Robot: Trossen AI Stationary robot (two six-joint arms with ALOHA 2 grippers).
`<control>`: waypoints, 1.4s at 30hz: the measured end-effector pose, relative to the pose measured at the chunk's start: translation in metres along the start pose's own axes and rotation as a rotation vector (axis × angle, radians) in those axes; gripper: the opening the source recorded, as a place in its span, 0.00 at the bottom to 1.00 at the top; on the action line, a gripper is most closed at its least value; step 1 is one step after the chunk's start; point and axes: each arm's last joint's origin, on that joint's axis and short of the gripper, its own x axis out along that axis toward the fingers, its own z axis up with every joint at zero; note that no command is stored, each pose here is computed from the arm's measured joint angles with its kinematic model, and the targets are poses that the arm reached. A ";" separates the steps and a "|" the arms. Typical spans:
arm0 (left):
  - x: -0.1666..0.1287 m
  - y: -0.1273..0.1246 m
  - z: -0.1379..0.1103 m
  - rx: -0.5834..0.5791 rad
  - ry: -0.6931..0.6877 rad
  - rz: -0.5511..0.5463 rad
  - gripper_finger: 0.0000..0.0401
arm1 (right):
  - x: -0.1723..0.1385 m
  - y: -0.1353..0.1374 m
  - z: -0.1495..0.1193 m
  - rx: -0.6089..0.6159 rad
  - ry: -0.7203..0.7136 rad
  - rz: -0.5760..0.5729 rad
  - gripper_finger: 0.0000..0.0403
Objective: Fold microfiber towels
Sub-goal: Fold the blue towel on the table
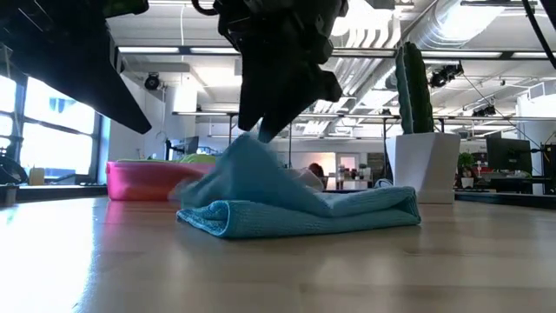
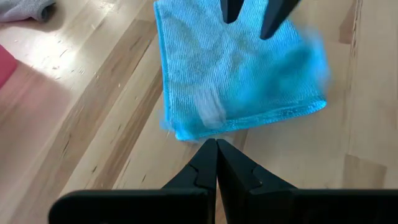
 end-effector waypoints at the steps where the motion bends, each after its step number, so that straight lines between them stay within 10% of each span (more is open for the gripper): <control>1: 0.000 0.000 0.000 -0.001 -0.001 -0.001 0.00 | 0.000 0.000 0.000 -0.005 0.005 0.001 0.39; 14: 0.000 -0.007 0.008 -0.090 -0.090 -0.038 0.00 | -0.048 -0.016 -0.004 -0.417 0.137 -0.301 0.43; 22: 0.008 -0.005 0.014 -0.150 0.011 -0.132 0.05 | -0.094 -0.034 -0.019 -0.451 0.049 -0.404 0.42; 42: 0.030 0.004 0.018 -0.621 0.237 -0.159 0.36 | -0.095 -0.136 -0.152 -0.363 -0.472 -0.062 0.41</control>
